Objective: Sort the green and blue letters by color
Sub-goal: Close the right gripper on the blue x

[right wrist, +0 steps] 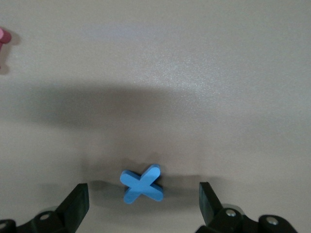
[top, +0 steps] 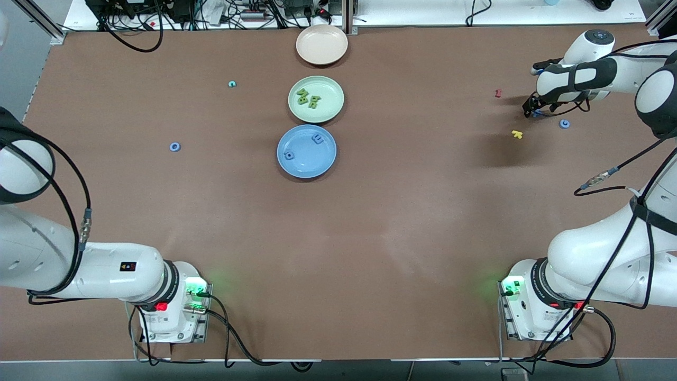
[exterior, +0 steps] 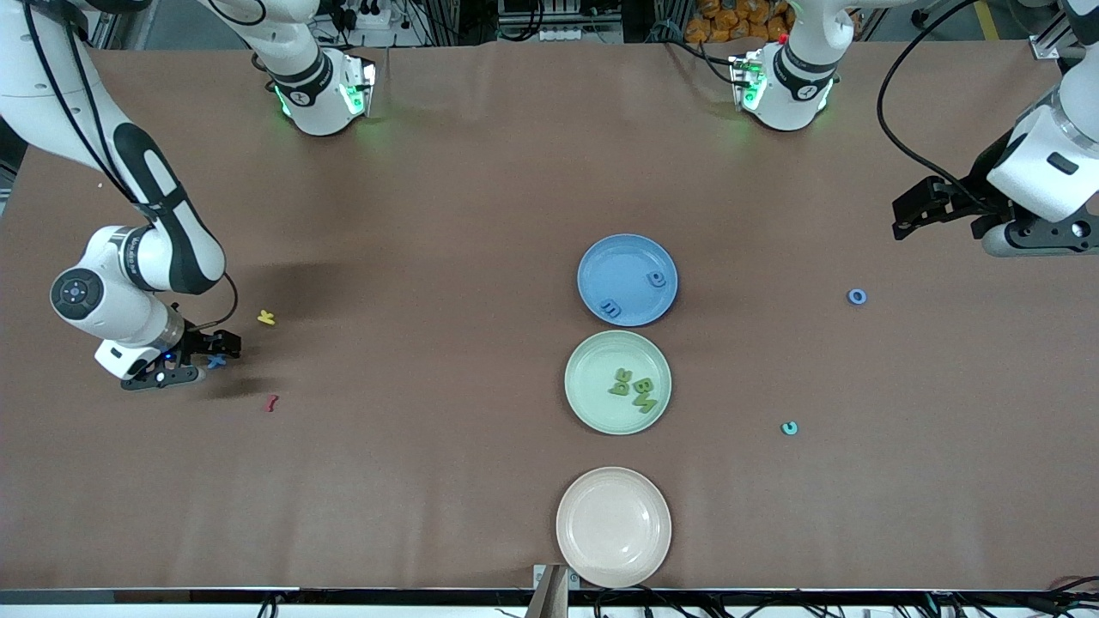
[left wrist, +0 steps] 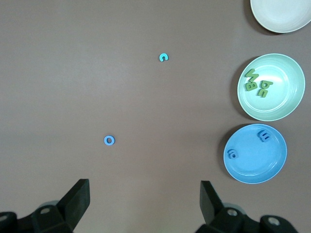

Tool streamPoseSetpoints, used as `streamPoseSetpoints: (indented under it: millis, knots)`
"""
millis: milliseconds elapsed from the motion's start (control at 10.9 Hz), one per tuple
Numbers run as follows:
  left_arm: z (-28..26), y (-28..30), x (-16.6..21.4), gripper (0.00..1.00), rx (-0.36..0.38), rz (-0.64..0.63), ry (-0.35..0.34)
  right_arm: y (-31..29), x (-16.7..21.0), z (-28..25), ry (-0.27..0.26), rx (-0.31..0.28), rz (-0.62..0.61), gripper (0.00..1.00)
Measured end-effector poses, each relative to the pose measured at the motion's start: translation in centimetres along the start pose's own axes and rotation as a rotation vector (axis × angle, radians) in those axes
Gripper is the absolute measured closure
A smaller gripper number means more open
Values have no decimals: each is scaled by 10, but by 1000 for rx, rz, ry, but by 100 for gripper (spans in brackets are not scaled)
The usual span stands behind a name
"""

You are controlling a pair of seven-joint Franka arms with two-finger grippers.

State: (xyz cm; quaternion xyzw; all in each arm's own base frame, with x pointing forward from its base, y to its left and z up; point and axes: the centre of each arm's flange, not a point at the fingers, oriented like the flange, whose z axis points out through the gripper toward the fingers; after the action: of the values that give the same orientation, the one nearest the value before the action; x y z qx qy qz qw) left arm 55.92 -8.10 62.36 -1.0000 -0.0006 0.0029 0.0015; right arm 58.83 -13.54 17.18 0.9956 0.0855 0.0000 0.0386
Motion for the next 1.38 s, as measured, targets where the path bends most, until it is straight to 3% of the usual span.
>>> streamPoseSetpoints:
  millis: [736, 828, 1196, 1380]
  knots:
    - [3, -15, 4, 0, -32, -33, -9, -9, 2, 3, -2, 10, -17, 0]
    - [4, -14, 4, 0, -32, -32, -11, -9, 2, 3, -2, 10, -18, 4]
    - [5, -15, 5, 0, -22, -32, -11, -9, 4, -3, 9, 12, -12, 61]
    - [6, -14, 5, 0, -5, -27, -10, -8, 4, -4, 10, 11, -10, 64]
